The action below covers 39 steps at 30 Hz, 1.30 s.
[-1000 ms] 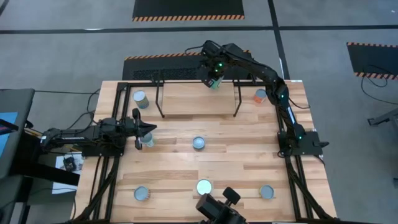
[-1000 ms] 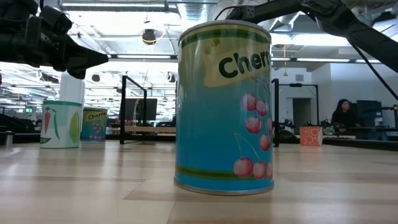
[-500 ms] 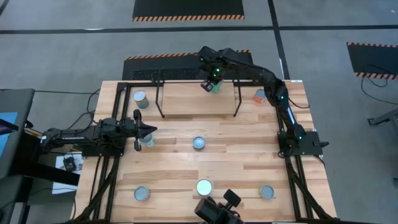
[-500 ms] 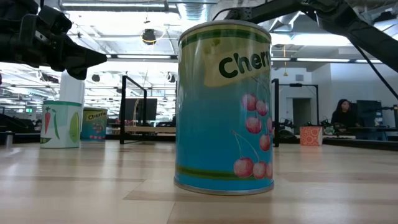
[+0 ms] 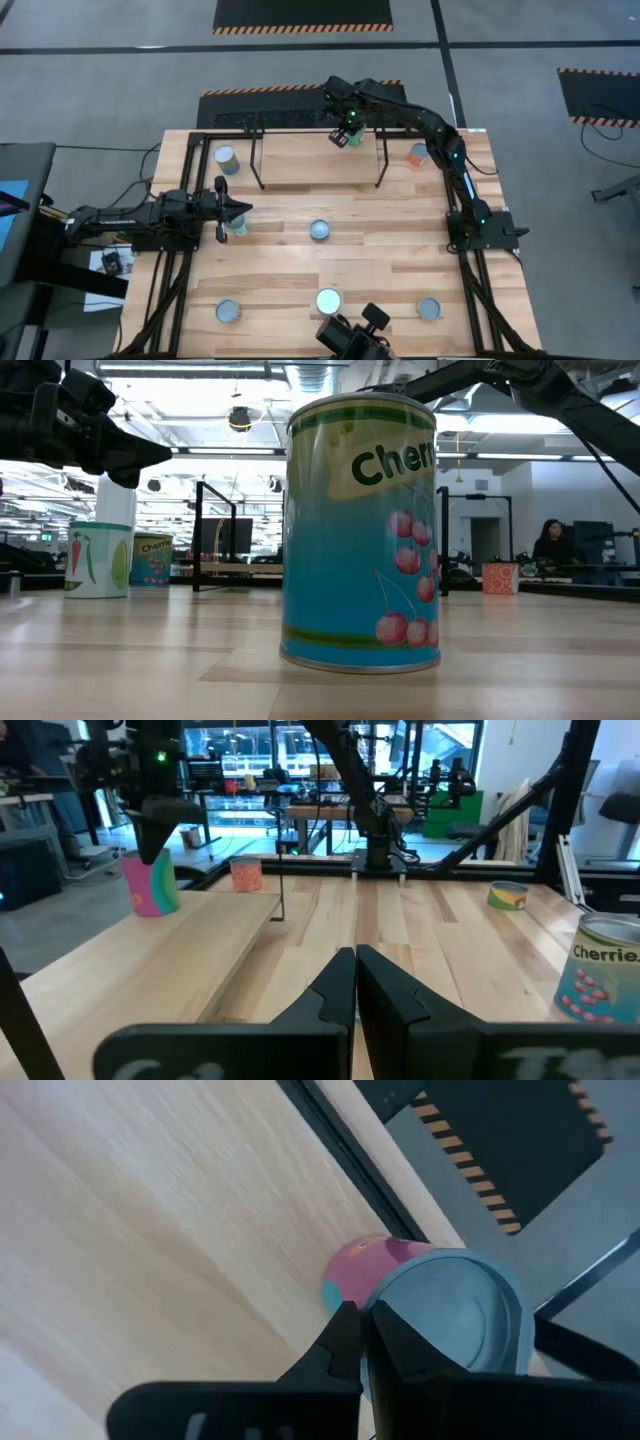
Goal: Pick and place cans onto a shelf
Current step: Put the canned mixed fruits on the shelf, then put the canned black beans on the shelf
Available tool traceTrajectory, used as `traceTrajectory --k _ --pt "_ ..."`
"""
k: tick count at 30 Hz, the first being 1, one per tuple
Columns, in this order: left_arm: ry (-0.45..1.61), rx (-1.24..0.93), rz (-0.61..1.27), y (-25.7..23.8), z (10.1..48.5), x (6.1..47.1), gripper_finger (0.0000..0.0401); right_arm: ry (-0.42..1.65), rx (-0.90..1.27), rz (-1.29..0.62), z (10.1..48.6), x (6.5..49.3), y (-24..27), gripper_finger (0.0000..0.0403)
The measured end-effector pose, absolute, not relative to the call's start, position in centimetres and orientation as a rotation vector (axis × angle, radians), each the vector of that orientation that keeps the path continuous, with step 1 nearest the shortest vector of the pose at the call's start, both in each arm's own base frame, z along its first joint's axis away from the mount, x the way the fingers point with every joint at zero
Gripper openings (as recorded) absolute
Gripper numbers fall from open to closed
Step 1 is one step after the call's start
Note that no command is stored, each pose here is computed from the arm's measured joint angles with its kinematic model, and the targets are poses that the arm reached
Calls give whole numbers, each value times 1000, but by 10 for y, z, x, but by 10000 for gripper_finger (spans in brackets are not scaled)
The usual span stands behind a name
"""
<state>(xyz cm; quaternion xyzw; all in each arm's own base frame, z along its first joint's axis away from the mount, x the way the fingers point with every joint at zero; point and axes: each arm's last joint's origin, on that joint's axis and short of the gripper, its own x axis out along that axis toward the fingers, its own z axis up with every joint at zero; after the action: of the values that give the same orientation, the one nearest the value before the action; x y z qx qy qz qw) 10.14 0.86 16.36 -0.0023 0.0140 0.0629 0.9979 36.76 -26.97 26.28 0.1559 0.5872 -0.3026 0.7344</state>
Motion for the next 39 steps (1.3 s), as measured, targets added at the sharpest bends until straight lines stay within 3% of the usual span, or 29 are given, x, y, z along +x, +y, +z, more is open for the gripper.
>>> traceTrajectory --k 16,26,33,39 --pt "28 -5 127 9 164 101 4 1313 357 -669 262 365 -269 47" --pt "27 -5 127 9 164 101 4 1323 356 -662 261 366 -267 143" --pt "28 -4 127 9 164 101 4 1316 316 -635 284 369 -258 193" --pt "27 -11 127 9 164 101 4 1324 190 -636 317 368 -232 185"
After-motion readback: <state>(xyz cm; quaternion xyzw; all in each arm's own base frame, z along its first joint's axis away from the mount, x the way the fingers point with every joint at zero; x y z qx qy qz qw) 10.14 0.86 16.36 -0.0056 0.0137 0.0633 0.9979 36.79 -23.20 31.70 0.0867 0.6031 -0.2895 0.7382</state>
